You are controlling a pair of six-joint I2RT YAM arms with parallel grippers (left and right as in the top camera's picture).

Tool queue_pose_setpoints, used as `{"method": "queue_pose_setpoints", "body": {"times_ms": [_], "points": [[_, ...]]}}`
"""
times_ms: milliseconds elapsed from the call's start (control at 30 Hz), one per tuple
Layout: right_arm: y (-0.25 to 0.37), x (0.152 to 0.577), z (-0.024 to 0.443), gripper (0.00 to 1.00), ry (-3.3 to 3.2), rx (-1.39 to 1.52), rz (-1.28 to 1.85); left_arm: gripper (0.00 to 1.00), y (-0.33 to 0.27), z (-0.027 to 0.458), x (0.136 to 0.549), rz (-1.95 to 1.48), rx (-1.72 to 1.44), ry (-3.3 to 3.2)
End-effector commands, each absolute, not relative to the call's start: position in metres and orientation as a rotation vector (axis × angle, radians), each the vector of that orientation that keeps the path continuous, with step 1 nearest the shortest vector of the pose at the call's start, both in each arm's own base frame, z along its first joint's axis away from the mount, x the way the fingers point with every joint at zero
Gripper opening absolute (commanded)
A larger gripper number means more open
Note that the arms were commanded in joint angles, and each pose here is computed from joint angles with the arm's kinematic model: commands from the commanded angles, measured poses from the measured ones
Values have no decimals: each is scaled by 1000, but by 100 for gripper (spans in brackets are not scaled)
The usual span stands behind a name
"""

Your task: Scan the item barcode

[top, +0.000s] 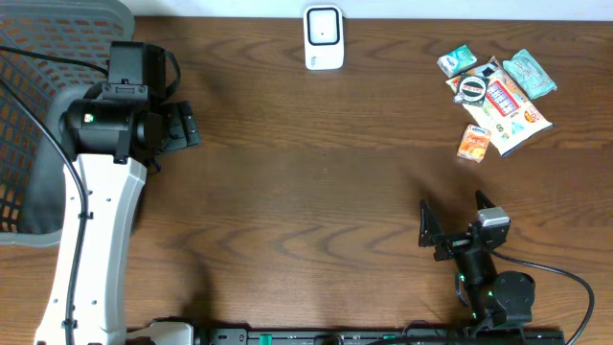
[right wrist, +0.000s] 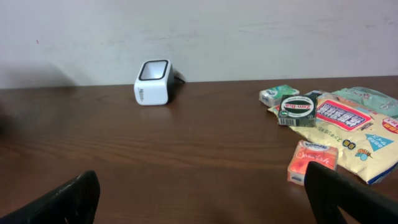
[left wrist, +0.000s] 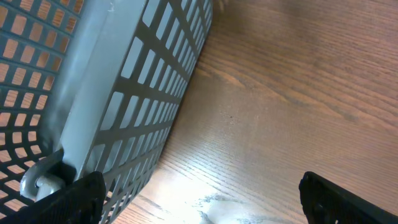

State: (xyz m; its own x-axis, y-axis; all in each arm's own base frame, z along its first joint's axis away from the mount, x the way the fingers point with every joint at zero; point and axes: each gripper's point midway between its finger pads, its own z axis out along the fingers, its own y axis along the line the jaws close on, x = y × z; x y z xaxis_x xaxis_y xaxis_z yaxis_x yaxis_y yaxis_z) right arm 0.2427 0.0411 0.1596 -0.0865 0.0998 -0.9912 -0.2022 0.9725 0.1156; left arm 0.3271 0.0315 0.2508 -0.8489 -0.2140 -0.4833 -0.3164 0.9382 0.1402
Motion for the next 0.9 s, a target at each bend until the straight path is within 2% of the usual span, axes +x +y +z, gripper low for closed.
{"method": "queue_pose_setpoints", "body": {"times_ms": [0, 867], "points": [[41, 242, 159, 99, 1637, -94, 238, 98, 36, 256, 326, 313, -400, 2599], [34, 243, 159, 99, 1638, -82, 203, 98, 36, 256, 326, 313, -400, 2599]]}}
